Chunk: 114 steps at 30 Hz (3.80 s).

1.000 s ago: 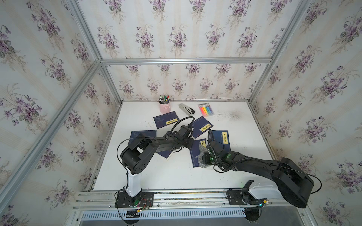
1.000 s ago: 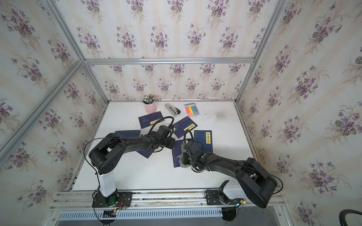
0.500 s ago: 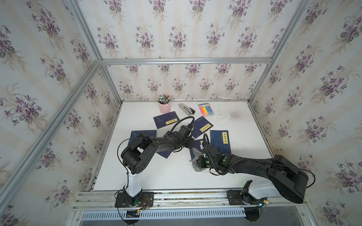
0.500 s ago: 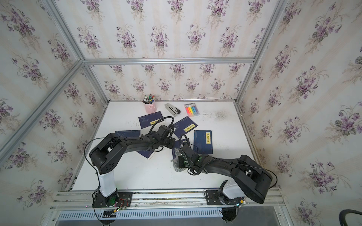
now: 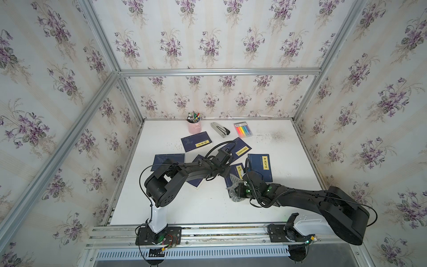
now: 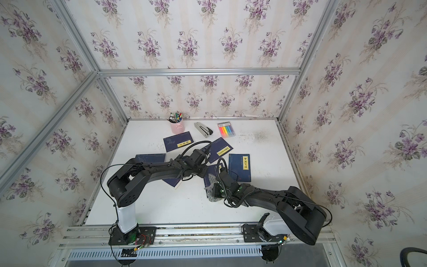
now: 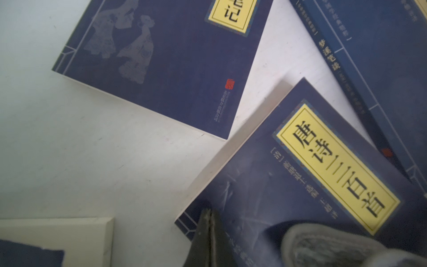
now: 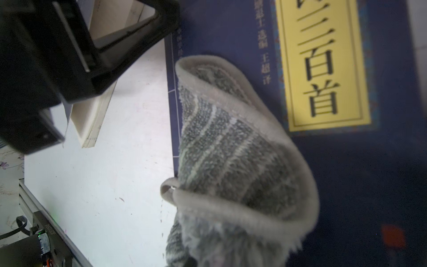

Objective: Wipe the cover of the book
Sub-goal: Wipe the dirt from the cover of the book.

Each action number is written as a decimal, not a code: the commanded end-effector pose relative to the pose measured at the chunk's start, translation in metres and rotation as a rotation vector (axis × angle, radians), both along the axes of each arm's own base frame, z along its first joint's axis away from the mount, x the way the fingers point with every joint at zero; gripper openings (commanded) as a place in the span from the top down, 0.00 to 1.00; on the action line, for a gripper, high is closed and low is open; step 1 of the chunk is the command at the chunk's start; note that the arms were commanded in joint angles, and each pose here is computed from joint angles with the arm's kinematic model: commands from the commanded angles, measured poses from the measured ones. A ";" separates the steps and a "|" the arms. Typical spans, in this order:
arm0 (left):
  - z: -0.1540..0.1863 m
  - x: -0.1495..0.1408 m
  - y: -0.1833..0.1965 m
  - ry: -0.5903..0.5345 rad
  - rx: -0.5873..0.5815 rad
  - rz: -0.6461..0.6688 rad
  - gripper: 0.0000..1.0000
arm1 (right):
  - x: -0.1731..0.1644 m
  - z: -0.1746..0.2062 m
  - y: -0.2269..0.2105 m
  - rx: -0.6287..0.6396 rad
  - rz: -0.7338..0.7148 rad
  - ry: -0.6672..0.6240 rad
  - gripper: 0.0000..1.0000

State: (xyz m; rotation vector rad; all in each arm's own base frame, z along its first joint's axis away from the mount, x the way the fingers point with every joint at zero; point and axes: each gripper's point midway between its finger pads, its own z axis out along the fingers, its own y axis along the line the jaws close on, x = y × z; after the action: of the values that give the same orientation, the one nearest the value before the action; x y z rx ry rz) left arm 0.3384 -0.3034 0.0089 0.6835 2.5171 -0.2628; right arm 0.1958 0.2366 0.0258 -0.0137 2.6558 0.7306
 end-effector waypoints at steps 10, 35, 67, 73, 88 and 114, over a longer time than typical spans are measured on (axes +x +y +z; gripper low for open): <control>-0.068 -0.070 0.057 0.333 0.292 -0.047 1.00 | 0.011 -0.006 -0.056 -0.170 -0.137 0.000 1.00; -0.079 -0.080 0.055 0.411 0.257 -0.047 1.00 | 0.029 0.000 -0.022 -0.012 -0.128 0.013 1.00; 0.055 -0.117 0.014 0.157 -0.014 -0.171 1.00 | 0.068 0.030 0.000 0.023 -0.029 -0.086 1.00; 0.056 -0.166 -0.020 0.145 -0.055 -0.249 1.00 | 0.067 0.024 0.001 0.019 -0.025 -0.070 1.00; 0.015 -0.203 -0.038 0.195 -0.127 -0.245 1.00 | 0.061 0.013 -0.014 0.044 -0.053 -0.039 1.00; 0.048 -0.152 -0.021 0.095 -0.161 -0.094 1.00 | 0.088 0.037 -0.011 0.036 -0.055 -0.132 1.00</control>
State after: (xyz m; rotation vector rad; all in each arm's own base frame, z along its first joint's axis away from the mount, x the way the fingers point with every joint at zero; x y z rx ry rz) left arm 0.1795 -0.3199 0.0474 0.7563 2.5623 -0.5249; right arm 0.2754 0.2226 0.0594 0.0416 2.5341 0.7485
